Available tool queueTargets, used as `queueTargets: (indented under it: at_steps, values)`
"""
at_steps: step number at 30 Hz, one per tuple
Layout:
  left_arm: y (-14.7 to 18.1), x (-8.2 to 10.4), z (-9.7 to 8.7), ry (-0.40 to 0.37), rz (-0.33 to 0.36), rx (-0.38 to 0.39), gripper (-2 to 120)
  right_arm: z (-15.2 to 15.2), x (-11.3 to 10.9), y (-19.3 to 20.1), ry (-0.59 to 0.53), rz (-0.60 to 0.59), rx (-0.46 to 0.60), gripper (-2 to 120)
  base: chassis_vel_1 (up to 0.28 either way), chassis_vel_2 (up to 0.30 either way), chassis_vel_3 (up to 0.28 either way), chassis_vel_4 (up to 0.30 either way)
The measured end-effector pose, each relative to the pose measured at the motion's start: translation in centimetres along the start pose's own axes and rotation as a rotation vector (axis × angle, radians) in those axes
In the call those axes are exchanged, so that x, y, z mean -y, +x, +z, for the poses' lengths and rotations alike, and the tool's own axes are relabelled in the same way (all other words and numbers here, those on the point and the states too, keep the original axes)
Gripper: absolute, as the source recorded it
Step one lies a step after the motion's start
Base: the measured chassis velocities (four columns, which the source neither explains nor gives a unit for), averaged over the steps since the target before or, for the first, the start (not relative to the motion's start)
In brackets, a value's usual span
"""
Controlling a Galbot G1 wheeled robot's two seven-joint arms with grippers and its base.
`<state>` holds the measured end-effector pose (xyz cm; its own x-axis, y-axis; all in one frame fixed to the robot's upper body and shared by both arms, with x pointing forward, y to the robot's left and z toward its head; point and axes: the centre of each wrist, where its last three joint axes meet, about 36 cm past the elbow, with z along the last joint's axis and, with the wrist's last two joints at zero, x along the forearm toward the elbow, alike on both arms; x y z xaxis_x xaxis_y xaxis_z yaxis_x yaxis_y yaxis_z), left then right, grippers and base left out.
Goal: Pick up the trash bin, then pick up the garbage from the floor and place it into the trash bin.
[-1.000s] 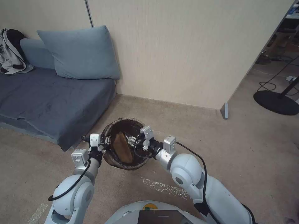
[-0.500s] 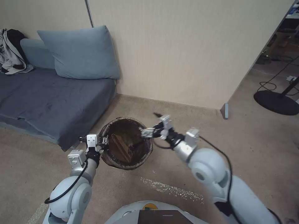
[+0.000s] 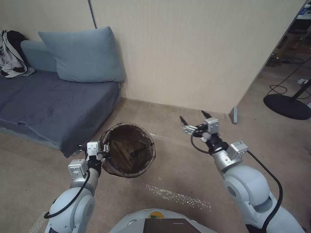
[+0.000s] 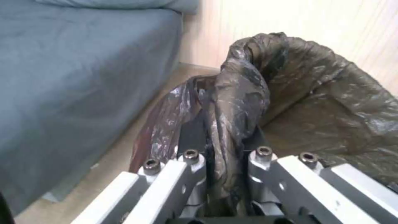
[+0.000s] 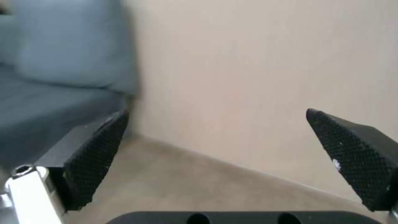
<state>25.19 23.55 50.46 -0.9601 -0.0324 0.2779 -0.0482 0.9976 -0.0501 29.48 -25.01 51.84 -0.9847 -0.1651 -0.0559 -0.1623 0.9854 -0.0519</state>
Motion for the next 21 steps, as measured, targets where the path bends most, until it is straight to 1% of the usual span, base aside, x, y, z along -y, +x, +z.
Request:
queueTargets:
  at_steps: [2,4,9,14,21]
  values:
    - [0.2,-0.1,-0.3,-0.016,-0.008,0.010,7,0.7,0.4,1.0,0.013,0.070,0.017,100,0.000,0.000,0.000,0.000]
    - [0.4,-0.1,-0.5,-0.023,-0.009,0.015,7,1.6,0.7,1.9,0.030,0.105,0.017,100,0.000,0.000,0.000,0.000]
    - [0.7,-0.1,-0.7,-0.044,-0.009,0.021,7,2.7,0.6,3.1,0.038,0.139,0.018,100,0.000,0.000,0.000,0.000]
    - [0.8,-0.1,-1.1,-0.054,-0.004,0.034,7,4.0,-0.2,4.9,0.062,0.187,0.021,100,0.000,0.000,0.000,0.000]
    - [1.0,0.0,-1.3,-0.053,-0.003,0.037,7,4.7,0.0,6.8,0.095,0.204,0.031,100,0.015,0.014,0.015,0.014]
